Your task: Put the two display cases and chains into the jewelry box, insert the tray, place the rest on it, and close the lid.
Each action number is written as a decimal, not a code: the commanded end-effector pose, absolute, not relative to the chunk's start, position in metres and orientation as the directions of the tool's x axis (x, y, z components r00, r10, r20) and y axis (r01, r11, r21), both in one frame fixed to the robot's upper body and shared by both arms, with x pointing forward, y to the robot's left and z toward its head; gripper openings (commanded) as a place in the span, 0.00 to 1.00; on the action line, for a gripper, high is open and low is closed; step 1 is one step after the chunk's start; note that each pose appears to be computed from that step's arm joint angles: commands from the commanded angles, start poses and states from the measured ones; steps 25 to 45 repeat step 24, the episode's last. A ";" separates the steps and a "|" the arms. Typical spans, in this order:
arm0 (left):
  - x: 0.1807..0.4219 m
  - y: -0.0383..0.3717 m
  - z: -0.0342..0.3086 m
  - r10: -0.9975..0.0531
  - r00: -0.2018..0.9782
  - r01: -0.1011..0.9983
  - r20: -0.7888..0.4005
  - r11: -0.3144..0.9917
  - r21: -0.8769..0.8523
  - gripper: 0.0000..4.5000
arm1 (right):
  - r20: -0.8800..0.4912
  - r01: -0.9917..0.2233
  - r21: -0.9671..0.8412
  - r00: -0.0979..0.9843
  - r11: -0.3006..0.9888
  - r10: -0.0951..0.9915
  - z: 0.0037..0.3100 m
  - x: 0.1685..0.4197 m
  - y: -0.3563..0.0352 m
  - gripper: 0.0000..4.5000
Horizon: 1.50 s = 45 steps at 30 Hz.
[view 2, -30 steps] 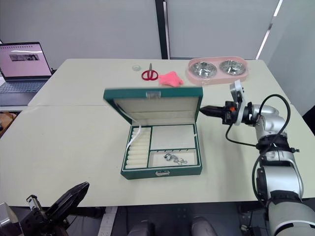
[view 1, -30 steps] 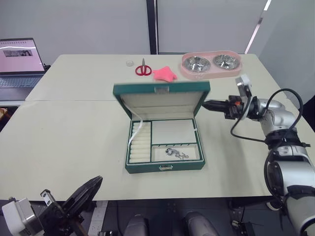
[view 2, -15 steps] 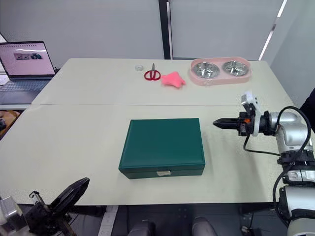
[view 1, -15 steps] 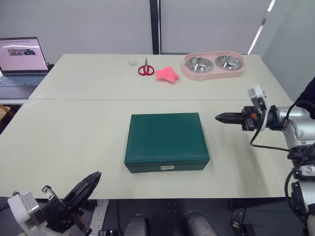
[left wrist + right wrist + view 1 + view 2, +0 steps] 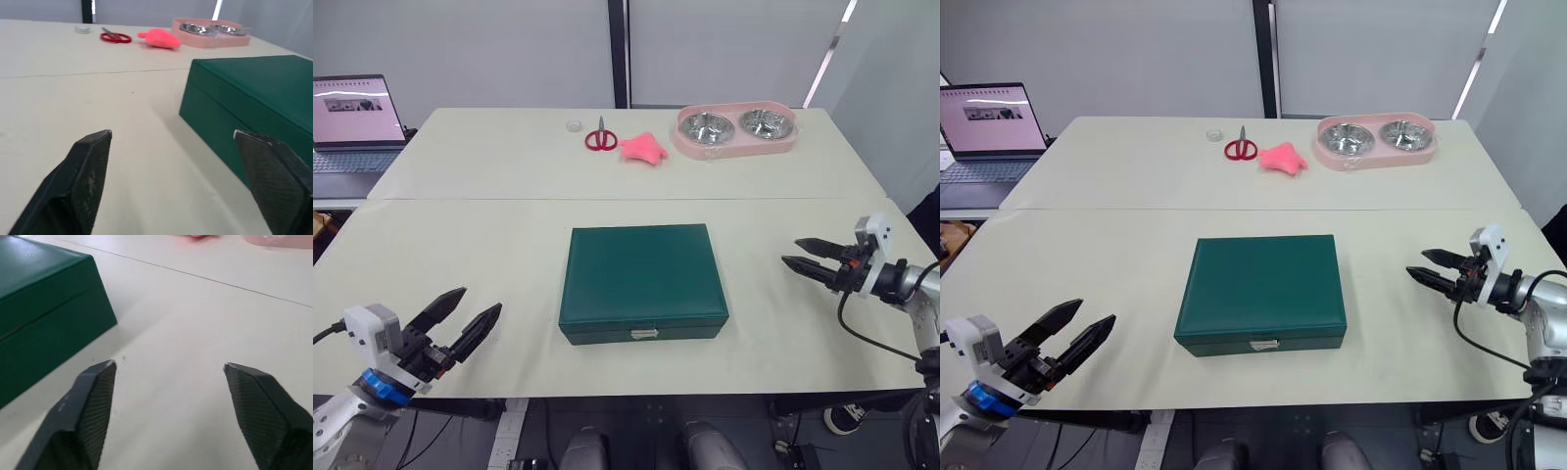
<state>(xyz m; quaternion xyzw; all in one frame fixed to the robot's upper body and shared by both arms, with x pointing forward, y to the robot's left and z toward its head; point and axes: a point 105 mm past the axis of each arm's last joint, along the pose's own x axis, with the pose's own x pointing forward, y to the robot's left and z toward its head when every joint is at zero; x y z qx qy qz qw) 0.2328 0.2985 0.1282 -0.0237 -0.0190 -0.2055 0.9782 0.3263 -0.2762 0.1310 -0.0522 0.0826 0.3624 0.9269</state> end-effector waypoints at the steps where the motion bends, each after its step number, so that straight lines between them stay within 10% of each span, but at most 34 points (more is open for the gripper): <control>1: 0.242 0.313 0.133 -0.405 0.914 0.405 0.036 0.914 0.010 1.00 | -0.143 -0.633 -0.110 0.773 0.766 0.618 0.140 0.321 -0.283 0.99; 45: 0.273 0.346 0.139 -0.376 0.923 0.382 -0.077 0.920 0.086 1.00 | -0.177 -0.510 -0.065 0.852 0.858 0.493 0.102 0.295 -0.304 0.99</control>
